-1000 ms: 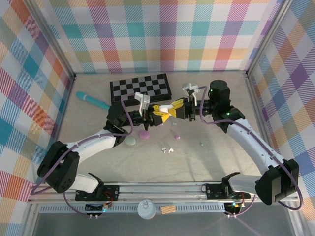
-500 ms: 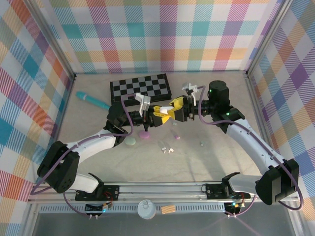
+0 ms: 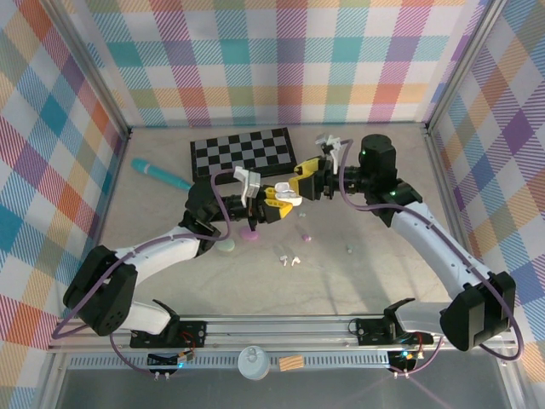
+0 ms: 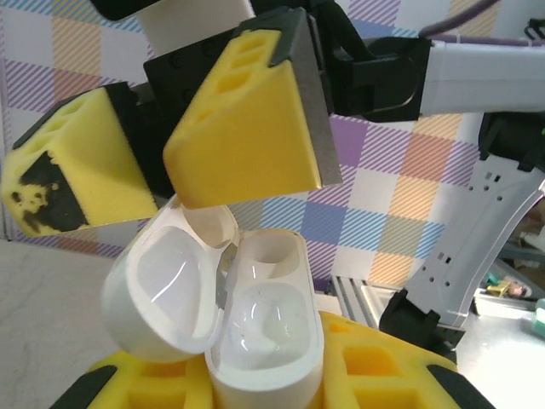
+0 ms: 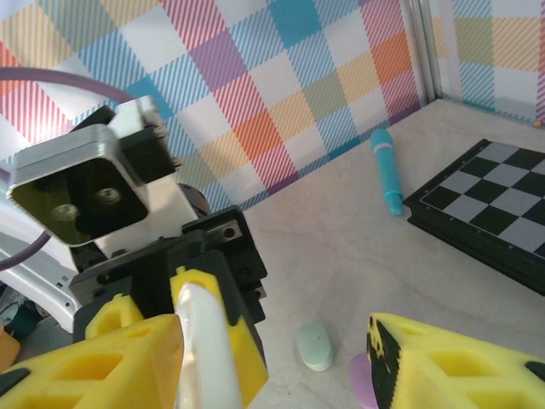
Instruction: Insert wireless bluetooth earbuds into charging case
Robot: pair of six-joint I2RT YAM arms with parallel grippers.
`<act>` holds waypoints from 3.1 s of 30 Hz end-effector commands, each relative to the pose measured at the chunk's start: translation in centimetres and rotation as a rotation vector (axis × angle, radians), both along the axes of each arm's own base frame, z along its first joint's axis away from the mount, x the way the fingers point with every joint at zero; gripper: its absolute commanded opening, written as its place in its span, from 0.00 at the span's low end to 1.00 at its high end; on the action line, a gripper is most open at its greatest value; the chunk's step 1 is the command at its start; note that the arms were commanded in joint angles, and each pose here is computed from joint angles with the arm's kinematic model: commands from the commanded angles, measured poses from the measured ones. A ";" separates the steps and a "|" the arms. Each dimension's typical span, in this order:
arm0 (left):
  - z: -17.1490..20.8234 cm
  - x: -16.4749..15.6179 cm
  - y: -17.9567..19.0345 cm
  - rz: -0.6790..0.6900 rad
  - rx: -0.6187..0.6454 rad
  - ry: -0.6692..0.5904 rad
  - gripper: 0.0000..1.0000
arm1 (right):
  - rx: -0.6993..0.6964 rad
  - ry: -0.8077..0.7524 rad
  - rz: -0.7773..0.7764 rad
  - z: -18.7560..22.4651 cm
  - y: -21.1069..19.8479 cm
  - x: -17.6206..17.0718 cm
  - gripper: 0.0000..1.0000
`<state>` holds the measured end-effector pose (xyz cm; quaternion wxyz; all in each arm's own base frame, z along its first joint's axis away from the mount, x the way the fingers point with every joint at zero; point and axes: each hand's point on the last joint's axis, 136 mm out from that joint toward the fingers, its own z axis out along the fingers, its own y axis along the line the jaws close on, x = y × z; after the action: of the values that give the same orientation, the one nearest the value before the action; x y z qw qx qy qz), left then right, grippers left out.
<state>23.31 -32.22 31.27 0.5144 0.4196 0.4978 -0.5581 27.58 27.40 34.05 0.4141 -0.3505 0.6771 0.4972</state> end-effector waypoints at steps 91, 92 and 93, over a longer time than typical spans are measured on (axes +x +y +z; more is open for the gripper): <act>-4.2 1.0 10.9 0.522 0.185 -0.209 0.02 | -1.080 0.919 -0.530 -32.0 -2.5 -6.7 0.34; -4.2 1.1 10.9 0.522 0.186 -0.210 0.02 | -1.079 0.918 -0.534 -32.0 -2.6 -6.8 0.34; -4.2 1.1 10.9 0.522 0.186 -0.210 0.02 | -1.076 0.920 -0.540 -31.9 -2.8 -6.7 0.34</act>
<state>24.29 -21.55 26.31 0.6366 0.3731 0.5928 -0.3226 21.25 25.64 1.79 -0.0270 -0.0864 0.9913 0.0955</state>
